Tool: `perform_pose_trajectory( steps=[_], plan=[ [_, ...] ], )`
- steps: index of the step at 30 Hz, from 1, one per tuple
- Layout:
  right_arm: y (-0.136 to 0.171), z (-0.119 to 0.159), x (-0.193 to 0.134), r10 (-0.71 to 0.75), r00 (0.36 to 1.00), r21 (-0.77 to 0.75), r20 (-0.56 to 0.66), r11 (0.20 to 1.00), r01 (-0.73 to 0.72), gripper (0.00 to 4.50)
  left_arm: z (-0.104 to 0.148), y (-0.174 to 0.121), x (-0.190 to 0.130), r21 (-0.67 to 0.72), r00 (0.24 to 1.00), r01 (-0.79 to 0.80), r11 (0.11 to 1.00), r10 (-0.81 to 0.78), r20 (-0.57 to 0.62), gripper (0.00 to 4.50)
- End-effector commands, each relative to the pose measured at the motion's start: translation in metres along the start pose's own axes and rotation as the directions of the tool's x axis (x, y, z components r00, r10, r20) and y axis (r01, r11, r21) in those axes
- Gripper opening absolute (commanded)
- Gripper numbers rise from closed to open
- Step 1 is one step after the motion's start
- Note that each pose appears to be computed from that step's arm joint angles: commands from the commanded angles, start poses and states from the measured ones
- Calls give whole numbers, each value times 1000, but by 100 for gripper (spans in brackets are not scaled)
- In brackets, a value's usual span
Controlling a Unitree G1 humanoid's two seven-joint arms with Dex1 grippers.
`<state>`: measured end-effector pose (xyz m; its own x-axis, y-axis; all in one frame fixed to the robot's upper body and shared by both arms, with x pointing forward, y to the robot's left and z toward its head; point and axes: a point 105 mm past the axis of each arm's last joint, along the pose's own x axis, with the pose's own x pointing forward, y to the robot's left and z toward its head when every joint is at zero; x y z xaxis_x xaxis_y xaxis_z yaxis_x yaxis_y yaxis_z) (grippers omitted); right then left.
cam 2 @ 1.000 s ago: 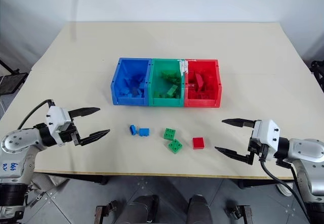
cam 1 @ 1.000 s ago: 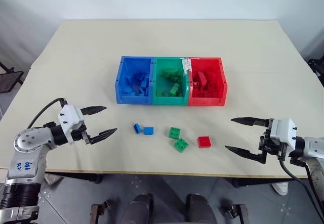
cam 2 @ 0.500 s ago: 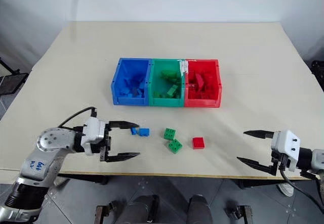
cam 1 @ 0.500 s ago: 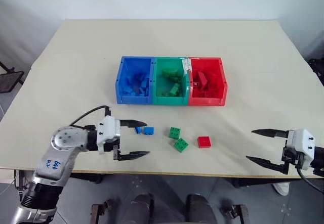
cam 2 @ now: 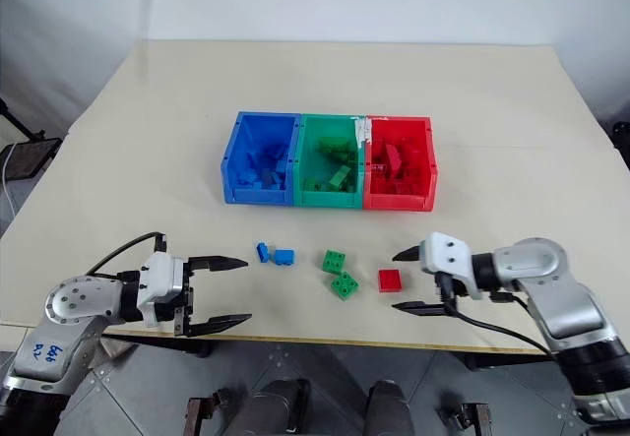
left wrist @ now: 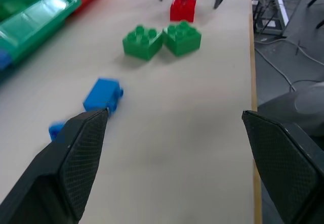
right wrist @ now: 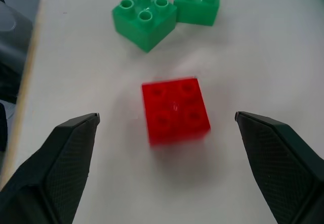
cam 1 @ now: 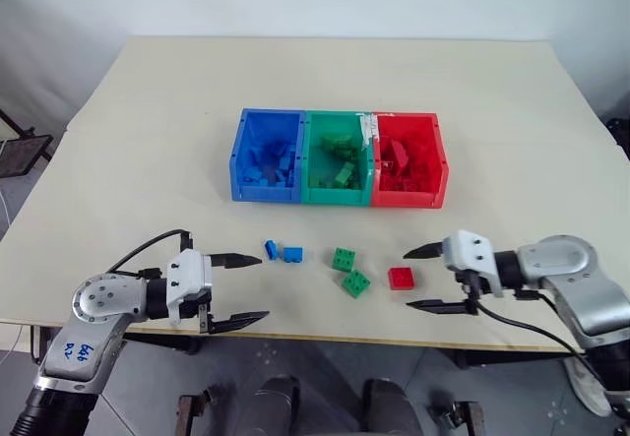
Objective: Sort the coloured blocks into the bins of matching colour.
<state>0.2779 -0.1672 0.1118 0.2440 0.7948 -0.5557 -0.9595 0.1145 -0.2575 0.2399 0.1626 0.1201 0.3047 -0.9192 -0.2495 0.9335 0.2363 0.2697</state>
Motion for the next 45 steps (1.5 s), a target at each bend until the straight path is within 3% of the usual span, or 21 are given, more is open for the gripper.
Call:
perform_pose_trajectory(
  steps=[1,8,11,15,19,23,25,27,32,42,45],
  plan=[
    [-2,1,3,-3,1000,-35,-14,999,2,384,7,1,-6,44,1000,-21,999,21,4,450],
    [-4,2,-1,-17,1000,-47,-9,999,17,147,6,0,-8,45,999,-38,998,37,7,450],
    [-24,22,-14,-127,989,-29,80,991,130,146,6,1,-11,35,997,-69,997,69,20,450],
    [-69,52,-33,-342,920,79,189,940,333,146,11,16,-20,1,982,-179,984,178,64,450],
    [-122,65,-46,-557,810,174,183,829,531,146,15,27,-28,-30,959,-266,963,268,87,450],
    [-150,68,-47,-646,749,171,146,762,624,146,17,30,-31,-45,949,-299,953,302,93,450],
    [-161,72,-43,-681,713,170,165,732,660,220,17,29,-34,-55,946,-308,950,311,89,450],
    [-161,75,-40,-670,719,160,185,742,651,278,17,28,-35,-62,948,-304,951,308,83,450],
    [-139,78,-59,-626,732,131,270,777,616,446,15,27,-32,-61,963,-260,964,264,61,450],
    [-32,30,-103,-509,823,140,252,861,489,446,9,39,8,-42,990,-125,991,127,62,450],
    [-2,1,-107,-447,885,108,127,893,436,446,10,37,20,7,997,-47,999,46,63,450]
  ],
)
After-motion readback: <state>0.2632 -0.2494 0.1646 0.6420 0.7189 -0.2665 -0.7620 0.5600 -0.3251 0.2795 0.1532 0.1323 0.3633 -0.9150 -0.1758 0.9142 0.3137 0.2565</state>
